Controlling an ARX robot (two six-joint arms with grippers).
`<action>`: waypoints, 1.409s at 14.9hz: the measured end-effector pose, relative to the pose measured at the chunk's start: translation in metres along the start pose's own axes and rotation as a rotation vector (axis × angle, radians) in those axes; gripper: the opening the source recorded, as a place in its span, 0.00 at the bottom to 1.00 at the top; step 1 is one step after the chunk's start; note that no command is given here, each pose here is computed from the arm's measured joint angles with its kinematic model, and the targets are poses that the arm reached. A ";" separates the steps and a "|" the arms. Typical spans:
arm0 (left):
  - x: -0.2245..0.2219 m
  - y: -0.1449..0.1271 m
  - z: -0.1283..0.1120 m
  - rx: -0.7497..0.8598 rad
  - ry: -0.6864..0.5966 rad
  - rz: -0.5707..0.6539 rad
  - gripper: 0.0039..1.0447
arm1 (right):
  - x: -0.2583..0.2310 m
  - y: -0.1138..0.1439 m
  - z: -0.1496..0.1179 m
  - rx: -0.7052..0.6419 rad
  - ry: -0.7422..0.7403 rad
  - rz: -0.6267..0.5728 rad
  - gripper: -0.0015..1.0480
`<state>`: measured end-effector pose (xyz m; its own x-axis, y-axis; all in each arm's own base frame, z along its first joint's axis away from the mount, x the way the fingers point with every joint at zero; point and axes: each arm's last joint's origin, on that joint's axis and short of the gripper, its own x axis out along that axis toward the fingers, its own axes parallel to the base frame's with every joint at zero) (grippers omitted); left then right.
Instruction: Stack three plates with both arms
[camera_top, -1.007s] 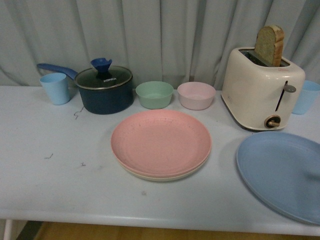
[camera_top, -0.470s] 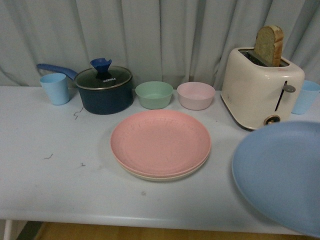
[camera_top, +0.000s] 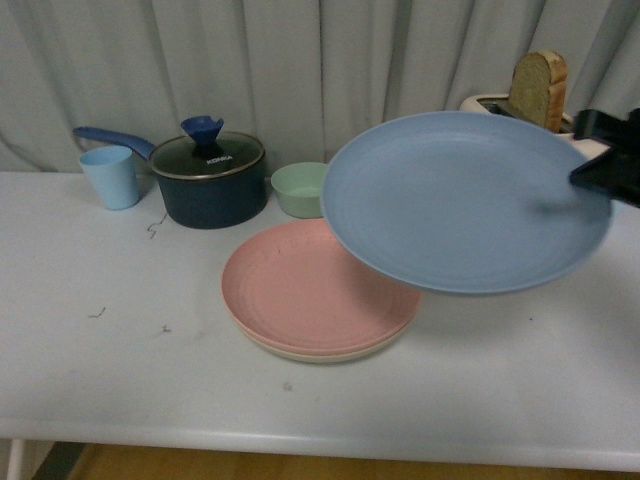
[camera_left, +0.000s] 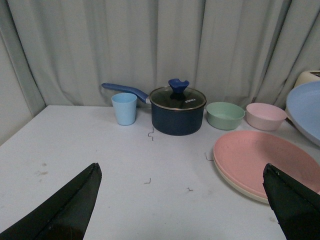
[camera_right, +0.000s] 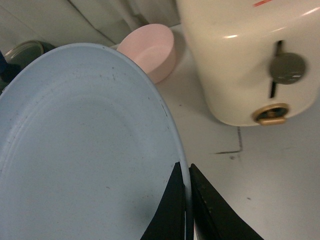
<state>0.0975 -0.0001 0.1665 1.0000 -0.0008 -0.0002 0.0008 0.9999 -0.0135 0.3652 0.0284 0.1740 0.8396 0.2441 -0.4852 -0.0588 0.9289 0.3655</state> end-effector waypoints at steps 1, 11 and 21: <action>0.000 0.000 0.000 0.000 0.000 0.000 0.94 | 0.022 0.017 0.001 0.007 0.020 0.003 0.03; 0.000 0.000 0.000 0.000 0.000 0.000 0.94 | 0.111 0.085 -0.059 0.098 0.185 -0.081 0.03; 0.000 0.000 0.000 0.000 0.000 0.000 0.94 | 0.087 0.081 -0.052 0.150 0.183 -0.078 0.64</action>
<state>0.0975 -0.0001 0.1665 1.0000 -0.0008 -0.0002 0.0008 0.9999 -0.0135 0.4053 0.1392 0.1198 0.7259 0.2320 -0.6475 0.0947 0.8987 0.4281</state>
